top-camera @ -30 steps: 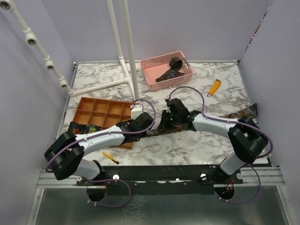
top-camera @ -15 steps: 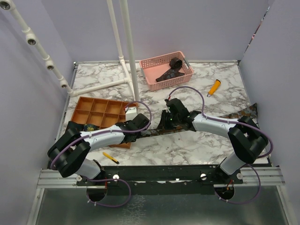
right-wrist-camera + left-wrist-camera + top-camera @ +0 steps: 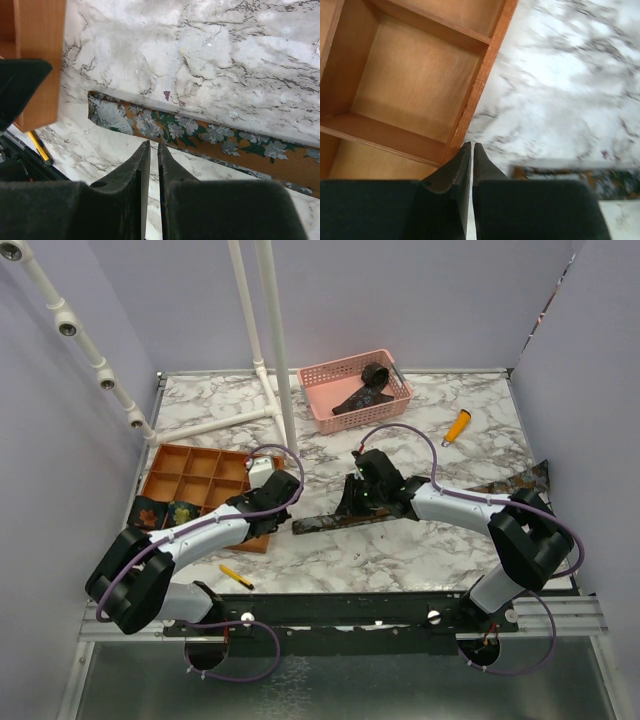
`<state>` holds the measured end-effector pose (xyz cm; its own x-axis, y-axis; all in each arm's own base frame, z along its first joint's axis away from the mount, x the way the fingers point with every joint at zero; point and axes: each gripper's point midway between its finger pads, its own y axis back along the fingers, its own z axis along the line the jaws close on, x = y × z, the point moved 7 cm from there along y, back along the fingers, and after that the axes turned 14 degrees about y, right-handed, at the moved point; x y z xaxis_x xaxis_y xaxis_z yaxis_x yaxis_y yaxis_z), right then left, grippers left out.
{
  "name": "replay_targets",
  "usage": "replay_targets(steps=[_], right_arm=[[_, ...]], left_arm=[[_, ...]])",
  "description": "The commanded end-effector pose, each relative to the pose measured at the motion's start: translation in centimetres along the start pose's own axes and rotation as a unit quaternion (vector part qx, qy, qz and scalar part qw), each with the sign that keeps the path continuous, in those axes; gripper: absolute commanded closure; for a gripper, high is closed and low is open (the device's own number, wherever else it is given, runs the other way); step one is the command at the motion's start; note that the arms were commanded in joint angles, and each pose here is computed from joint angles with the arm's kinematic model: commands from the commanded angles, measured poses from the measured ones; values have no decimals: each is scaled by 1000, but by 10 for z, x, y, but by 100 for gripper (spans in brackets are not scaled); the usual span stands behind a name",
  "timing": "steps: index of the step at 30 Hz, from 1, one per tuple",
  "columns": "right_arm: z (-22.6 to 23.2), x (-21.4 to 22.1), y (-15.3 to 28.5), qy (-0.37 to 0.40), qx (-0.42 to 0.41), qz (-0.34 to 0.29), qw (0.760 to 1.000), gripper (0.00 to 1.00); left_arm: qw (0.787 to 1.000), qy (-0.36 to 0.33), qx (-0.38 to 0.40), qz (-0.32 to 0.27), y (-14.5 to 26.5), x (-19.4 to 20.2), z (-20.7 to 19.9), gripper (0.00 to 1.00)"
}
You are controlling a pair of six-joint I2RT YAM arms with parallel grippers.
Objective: Roll the ties
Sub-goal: Flatten out the tie at the center of the board.
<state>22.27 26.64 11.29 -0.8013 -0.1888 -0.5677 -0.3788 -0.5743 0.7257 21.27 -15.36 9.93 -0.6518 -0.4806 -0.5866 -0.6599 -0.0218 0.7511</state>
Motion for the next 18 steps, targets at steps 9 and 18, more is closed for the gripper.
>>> replay_targets(steps=[9, 18], right_arm=[[6, 0, 5, 8, -18, -7, 1000, 85], [36, 6, -22, 31, -78, 21, 996, 88]], left_arm=[[997, 40, -64, -17, 0, -16, 44, 92], [980, 99, 157, 68, 37, -2, 4, 88]])
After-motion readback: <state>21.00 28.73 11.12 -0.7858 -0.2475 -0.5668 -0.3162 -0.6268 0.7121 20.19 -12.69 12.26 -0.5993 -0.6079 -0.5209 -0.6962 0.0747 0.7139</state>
